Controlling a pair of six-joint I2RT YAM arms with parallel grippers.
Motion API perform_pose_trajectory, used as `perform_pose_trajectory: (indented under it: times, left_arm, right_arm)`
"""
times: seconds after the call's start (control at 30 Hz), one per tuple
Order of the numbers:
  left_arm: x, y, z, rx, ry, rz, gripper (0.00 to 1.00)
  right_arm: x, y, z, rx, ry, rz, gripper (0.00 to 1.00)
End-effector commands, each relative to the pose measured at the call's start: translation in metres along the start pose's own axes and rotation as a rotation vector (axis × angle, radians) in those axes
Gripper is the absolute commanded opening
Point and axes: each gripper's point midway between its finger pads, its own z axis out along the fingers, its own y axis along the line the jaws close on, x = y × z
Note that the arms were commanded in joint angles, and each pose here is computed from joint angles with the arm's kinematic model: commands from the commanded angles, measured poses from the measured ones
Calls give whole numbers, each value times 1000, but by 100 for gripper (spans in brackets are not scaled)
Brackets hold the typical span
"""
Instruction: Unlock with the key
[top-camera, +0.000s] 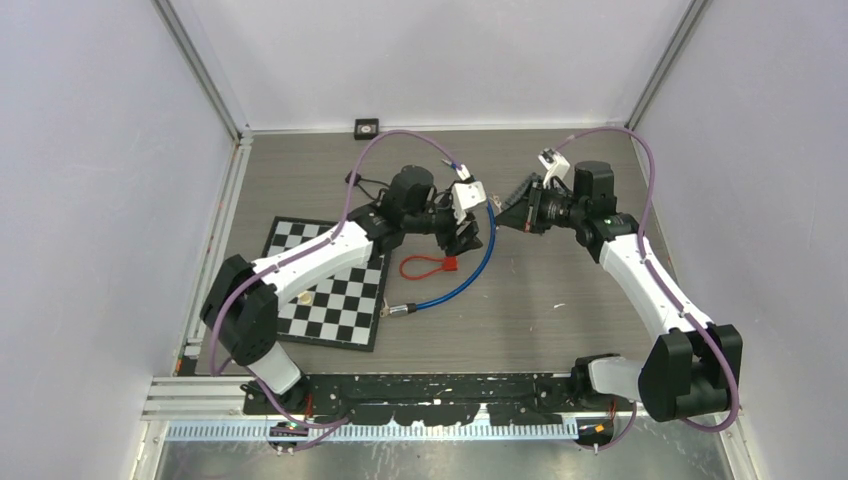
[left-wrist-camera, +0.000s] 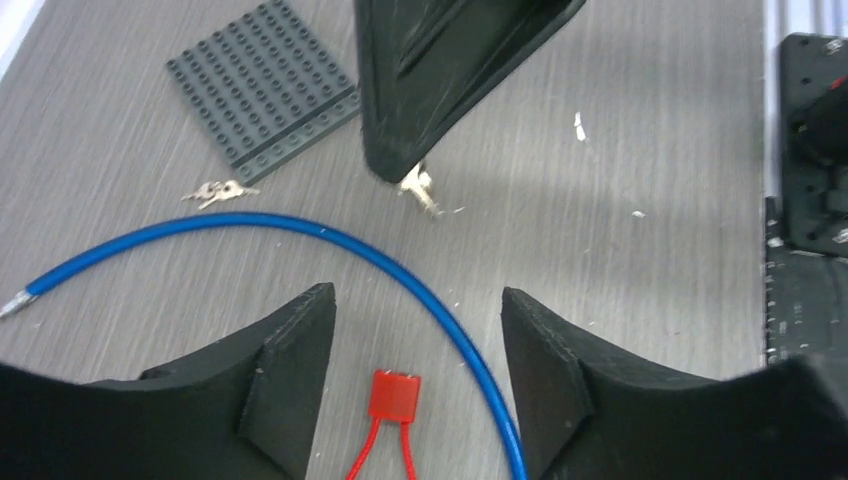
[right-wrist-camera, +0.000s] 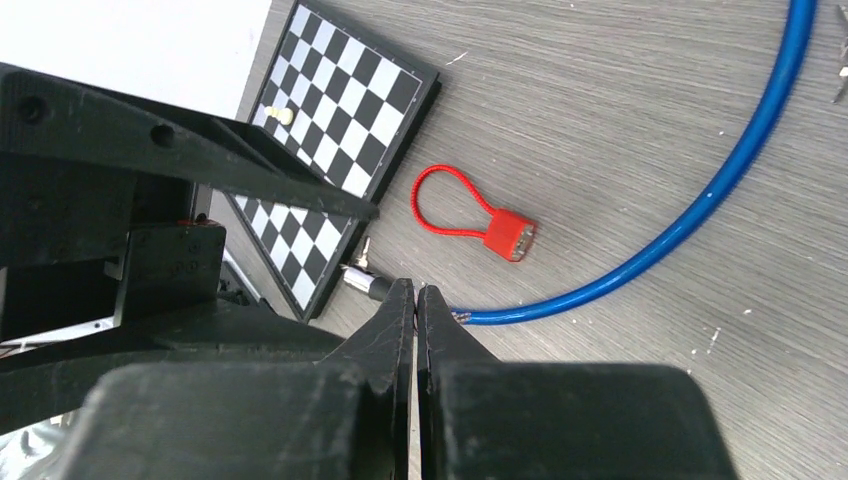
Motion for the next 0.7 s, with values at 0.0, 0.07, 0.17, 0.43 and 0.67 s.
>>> perform_pose_trajectory:
  times: [0.0,0.07,0.17,0.43,0.67]
  left_arm:
    - [-12,-19,6,108,5,-112,60]
    - [-16,-24,8,140,1,-131,56]
    - [-14,-30,14,173,15,-150,54]
    - [-20,-39,16,258,-10,-271,50]
    - [-28,-50,4,406,-43,-477,46]
  right_arm:
    - [-22,20,-2,-47,-52,-28,0]
    - [-21,20,-1,-53,-50,-21,1]
    - [-20,22,-1,-71,-58,-18,0]
    - [-10,36,-4,-181,-60,-70,1]
    - [2,50,-10,-287,-54,-153,0]
